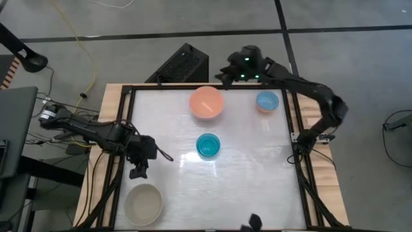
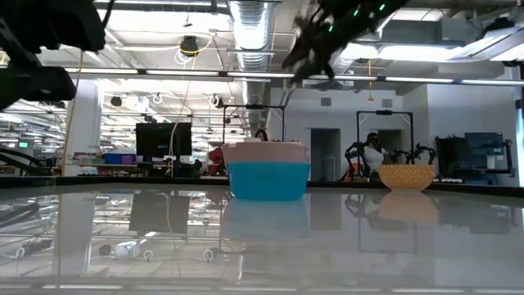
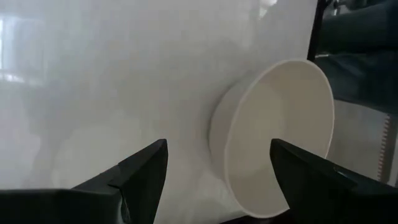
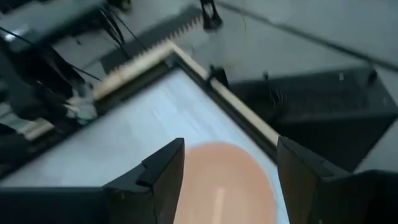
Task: Nest bowls inside each other
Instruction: Stack the beige bowl on top of the pink bowl
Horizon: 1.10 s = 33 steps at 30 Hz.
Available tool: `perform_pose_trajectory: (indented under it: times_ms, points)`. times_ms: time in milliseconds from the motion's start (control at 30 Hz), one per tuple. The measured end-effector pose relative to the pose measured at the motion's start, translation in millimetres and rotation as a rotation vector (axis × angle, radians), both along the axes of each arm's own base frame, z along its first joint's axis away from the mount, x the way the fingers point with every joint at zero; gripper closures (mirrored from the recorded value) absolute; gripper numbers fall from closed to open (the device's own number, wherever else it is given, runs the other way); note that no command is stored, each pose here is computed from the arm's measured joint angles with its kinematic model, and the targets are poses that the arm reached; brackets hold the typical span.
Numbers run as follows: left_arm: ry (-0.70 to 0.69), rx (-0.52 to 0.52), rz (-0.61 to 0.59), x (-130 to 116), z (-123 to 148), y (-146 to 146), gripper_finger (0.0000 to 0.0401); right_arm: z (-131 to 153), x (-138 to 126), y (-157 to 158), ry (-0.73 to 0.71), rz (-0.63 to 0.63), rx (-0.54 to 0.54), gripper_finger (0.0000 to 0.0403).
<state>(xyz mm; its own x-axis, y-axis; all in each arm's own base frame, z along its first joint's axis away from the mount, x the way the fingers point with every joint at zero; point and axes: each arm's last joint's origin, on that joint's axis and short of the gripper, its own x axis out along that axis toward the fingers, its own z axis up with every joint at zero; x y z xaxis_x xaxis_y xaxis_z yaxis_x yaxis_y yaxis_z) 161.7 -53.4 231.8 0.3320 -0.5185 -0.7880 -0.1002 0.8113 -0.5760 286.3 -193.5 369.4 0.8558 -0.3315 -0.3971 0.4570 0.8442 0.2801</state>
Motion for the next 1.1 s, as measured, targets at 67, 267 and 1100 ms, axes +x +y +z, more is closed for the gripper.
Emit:
perform_pose_trajectory:
  times_ms: [67, 267, 1100]
  points:
    - [0.004, 0.0, -0.008, 2, -1, -5, 0.0129, 19, -10, 16, -0.05, 0.021, -0.032, 0.0187]
    - [0.062, 0.0, -0.043, 9, -26, -27, 0.0129, 65, -37, 67, -0.194, 0.088, -0.102, 0.0196]
    - [-0.299, -0.096, 0.059, 83, -55, -29, 0.04, 94, -77, 168, -0.233, 0.136, -0.116, 0.0198]
